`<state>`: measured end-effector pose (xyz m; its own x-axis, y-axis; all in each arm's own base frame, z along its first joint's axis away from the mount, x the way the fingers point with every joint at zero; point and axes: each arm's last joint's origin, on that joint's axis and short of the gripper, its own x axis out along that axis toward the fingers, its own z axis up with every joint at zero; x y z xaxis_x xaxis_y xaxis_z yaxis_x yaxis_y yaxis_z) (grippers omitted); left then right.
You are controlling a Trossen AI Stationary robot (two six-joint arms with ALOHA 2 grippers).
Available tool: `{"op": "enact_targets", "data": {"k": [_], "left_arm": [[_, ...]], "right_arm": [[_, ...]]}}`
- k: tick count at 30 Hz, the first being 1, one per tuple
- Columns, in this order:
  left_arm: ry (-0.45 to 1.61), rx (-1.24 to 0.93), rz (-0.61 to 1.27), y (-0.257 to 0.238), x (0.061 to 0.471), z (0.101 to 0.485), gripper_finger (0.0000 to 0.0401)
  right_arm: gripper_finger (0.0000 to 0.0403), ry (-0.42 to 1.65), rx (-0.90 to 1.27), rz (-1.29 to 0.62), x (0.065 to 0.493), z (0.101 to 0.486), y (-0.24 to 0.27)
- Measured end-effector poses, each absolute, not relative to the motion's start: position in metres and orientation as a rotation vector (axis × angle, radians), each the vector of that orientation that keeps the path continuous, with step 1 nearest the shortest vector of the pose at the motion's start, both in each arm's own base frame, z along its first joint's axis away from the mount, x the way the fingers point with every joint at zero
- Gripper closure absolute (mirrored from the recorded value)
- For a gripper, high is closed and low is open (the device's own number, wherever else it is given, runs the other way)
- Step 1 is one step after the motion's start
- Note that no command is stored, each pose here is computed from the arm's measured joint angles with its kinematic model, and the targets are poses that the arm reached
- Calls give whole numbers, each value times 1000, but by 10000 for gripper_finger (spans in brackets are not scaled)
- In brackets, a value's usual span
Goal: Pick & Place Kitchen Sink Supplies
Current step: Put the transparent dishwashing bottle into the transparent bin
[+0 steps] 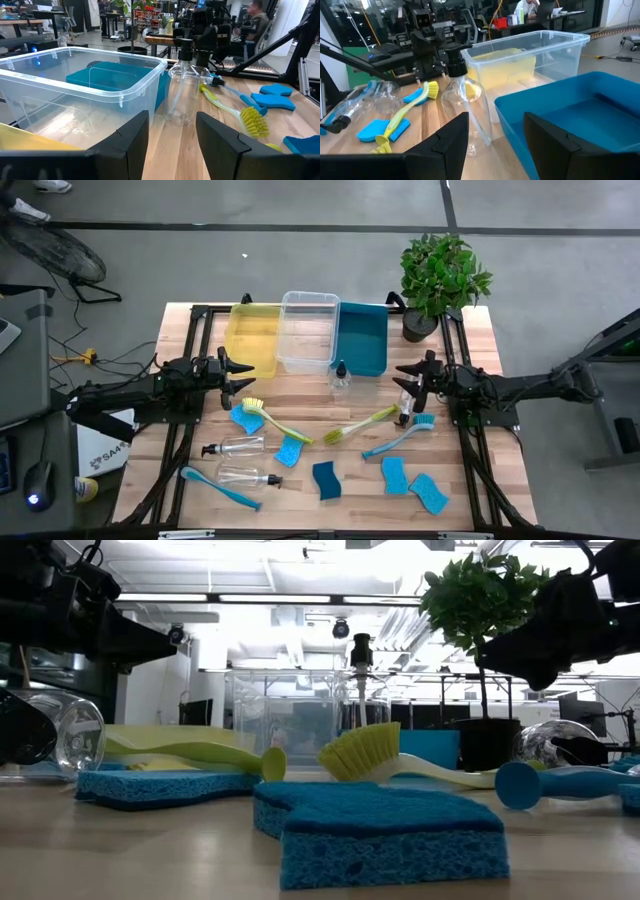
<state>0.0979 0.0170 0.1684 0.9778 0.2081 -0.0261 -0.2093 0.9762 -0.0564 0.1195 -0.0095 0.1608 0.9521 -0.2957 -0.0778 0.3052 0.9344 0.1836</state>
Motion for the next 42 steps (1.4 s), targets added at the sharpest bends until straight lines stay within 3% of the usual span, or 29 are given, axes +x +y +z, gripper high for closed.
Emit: {"op": "enact_targets", "data": {"k": [10, 16, 33, 42], "left_arm": [[20, -59, 210, 17, 98, 169, 241], [20, -59, 210, 17, 98, 169, 241], [20, -59, 210, 17, 98, 168, 241], [20, -59, 210, 17, 98, 169, 241]], "right_arm": [[222, 52, 194, -278, 130, 159, -9], [222, 61, 83, -200, 136, 159, -7], [221, 120, -21, -224, 156, 153, -8], [174, 194, -15, -254, 175, 153, -9]]}}
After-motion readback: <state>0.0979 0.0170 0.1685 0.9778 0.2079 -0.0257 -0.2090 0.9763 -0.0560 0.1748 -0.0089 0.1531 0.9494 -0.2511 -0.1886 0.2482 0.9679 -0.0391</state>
